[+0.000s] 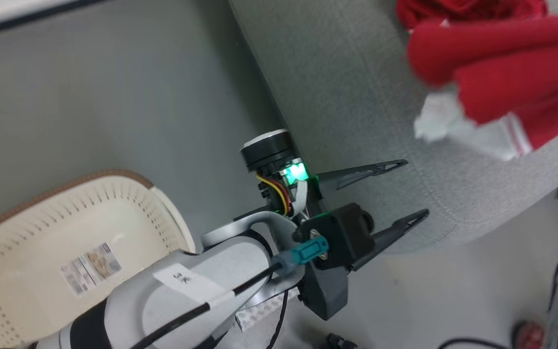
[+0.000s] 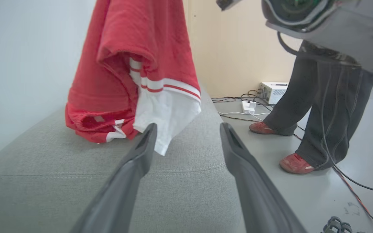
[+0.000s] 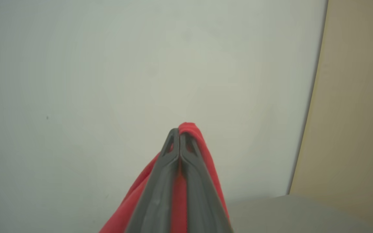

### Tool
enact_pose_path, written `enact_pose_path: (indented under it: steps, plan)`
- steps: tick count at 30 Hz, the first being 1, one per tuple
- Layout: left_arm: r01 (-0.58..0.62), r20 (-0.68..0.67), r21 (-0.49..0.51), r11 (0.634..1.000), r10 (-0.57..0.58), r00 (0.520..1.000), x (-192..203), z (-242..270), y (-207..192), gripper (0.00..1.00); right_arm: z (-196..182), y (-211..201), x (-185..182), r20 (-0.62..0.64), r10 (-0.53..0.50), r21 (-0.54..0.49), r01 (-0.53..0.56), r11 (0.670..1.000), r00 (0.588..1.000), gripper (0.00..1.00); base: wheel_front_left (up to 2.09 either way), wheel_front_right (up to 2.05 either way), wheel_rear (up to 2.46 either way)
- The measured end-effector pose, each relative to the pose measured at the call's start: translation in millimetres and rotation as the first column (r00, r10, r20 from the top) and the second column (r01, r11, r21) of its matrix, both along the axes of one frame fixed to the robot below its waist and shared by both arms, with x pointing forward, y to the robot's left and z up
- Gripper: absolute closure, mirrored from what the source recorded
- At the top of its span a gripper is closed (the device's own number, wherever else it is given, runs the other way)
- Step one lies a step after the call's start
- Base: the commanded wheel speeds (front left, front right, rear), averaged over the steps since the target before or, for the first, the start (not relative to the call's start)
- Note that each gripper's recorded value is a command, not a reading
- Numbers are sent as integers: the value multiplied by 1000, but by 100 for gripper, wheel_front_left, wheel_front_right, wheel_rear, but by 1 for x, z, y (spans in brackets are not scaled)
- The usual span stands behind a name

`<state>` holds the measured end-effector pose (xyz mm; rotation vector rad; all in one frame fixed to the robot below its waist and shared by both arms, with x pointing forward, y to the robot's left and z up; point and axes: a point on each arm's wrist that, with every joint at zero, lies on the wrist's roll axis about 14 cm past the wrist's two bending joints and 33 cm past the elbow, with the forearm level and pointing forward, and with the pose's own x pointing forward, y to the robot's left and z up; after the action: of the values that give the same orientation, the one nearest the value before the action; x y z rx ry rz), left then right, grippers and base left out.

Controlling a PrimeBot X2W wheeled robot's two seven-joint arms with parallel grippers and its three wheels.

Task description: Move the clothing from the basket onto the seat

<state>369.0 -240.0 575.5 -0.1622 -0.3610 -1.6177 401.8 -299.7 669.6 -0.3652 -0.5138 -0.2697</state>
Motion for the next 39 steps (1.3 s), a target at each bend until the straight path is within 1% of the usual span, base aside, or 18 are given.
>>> enact_pose_path:
  steps: [3, 5, 10, 15, 17, 18, 20, 21, 24, 28, 36, 39]
  plan:
    - [17, -25, 2, 1000, -17, 1000, 6, -14, 1, 0, 10, -9, 20, 29, -36, -80, 38, 996, 999, 100, 0, 0, 0]
    - [27, -42, 4, 1000, -27, 999, 10, -24, 2, 0, 17, -12, 34, 49, -57, -142, 64, 988, 997, 100, 0, 0, 0]
    - [37, -80, 12, 999, -36, 996, 20, -47, 4, 0, 38, -30, 55, 99, -108, -276, 131, 952, 989, 100, 0, 0, 0]
    - [37, -111, 14, 999, -36, 993, 29, -63, 7, 0, 52, -54, 70, 120, -161, -358, 194, 913, 980, 100, 0, 0, 0]
    - [40, -116, 15, 999, -38, 993, 31, -67, 8, 0, 55, -67, 72, 121, -196, -377, 227, 898, 973, 100, 0, 0, 0]
    - [40, -116, 15, 999, -38, 993, 31, -67, 8, 0, 55, -67, 72, 121, -196, -377, 227, 898, 973, 100, 0, 0, 0]
    - [42, -124, 19, 999, -40, 992, 32, -71, 9, 0, 57, -82, 72, 116, -231, -381, 258, 888, 966, 100, 0, 0, 0]
    - [51, -129, 28, 998, -47, 991, 31, -74, 9, 0, 58, -96, 71, 101, -266, -393, 284, 874, 959, 100, 0, 0, 0]
    - [64, -132, 44, 997, -58, 990, 28, -78, 10, 0, 52, -114, 72, 51, -308, -403, 302, 864, 950, 100, 0, 0, 0]
    - [86, -135, 57, 995, -77, 988, 22, -81, 10, 0, 40, -128, 81, -35, -322, -417, 279, 865, 946, 100, 0, 0, 0]
    - [118, -142, 63, 991, -108, 984, 13, -83, 9, 0, 36, -139, 100, -107, -323, -441, 246, 863, 940, 100, 0, 0, 0]
    - [118, -143, 65, 991, -108, 984, 14, -85, 9, 0, 27, -146, 103, -140, -340, -447, 247, 860, 930, 100, 0, 0, 0]
